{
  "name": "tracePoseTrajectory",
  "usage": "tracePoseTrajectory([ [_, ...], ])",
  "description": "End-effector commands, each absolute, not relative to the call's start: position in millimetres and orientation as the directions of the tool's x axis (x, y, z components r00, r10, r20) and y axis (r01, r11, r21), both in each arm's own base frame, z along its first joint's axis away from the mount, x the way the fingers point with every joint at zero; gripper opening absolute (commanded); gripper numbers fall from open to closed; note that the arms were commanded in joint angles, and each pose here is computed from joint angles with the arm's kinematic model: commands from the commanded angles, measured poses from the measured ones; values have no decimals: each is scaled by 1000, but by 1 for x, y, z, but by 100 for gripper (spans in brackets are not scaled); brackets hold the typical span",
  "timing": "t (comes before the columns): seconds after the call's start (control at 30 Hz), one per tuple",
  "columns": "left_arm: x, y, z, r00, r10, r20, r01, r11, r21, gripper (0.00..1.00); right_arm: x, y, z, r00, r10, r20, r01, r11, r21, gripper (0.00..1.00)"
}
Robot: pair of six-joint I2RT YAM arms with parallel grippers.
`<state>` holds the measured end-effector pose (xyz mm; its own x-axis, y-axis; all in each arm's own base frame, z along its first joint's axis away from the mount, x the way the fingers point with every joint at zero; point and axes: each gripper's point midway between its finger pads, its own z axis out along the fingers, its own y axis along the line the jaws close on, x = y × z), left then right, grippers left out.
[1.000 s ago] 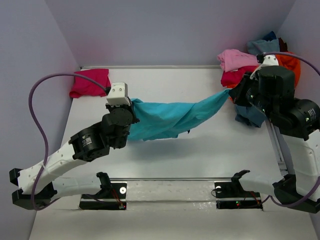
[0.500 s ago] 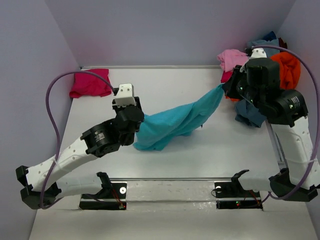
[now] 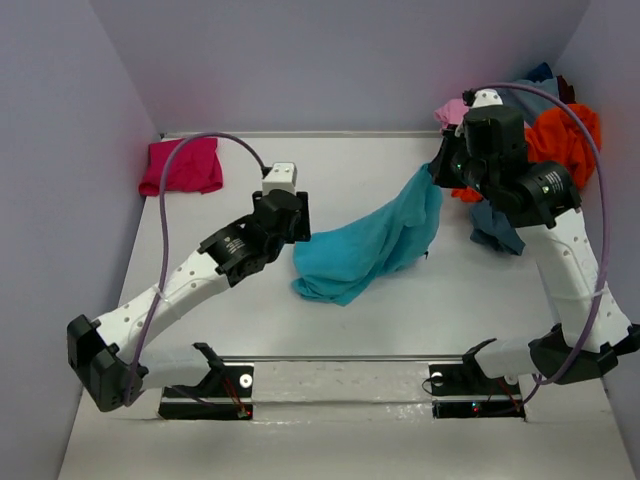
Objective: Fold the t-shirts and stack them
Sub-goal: Flatten the tshirt out
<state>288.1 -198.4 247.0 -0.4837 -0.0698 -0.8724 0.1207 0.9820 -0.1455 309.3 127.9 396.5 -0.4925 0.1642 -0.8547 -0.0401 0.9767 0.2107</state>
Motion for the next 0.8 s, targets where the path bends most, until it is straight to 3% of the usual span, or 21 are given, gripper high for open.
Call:
tracePoseTrajectory([
  [0.0,263,-240,207,-594,43,-803,321,929,-187,66,331,146,396,-464,151,-873,-85,973,213,7],
  [0.37,188,-222,149,-743,88,-663,336,906,-257,66,346,162,369,-514,143,-846,-97,970,222,7],
  [0.47,161,-235,136,-761,171,-625,407,877,-255,66,349,166,358,-538,140,-831,-97,969,225,7],
  [0.77,154,-266,109,-785,309,-536,472,860,-196,67,350,169,350,-546,143,-826,-99,968,233,7],
])
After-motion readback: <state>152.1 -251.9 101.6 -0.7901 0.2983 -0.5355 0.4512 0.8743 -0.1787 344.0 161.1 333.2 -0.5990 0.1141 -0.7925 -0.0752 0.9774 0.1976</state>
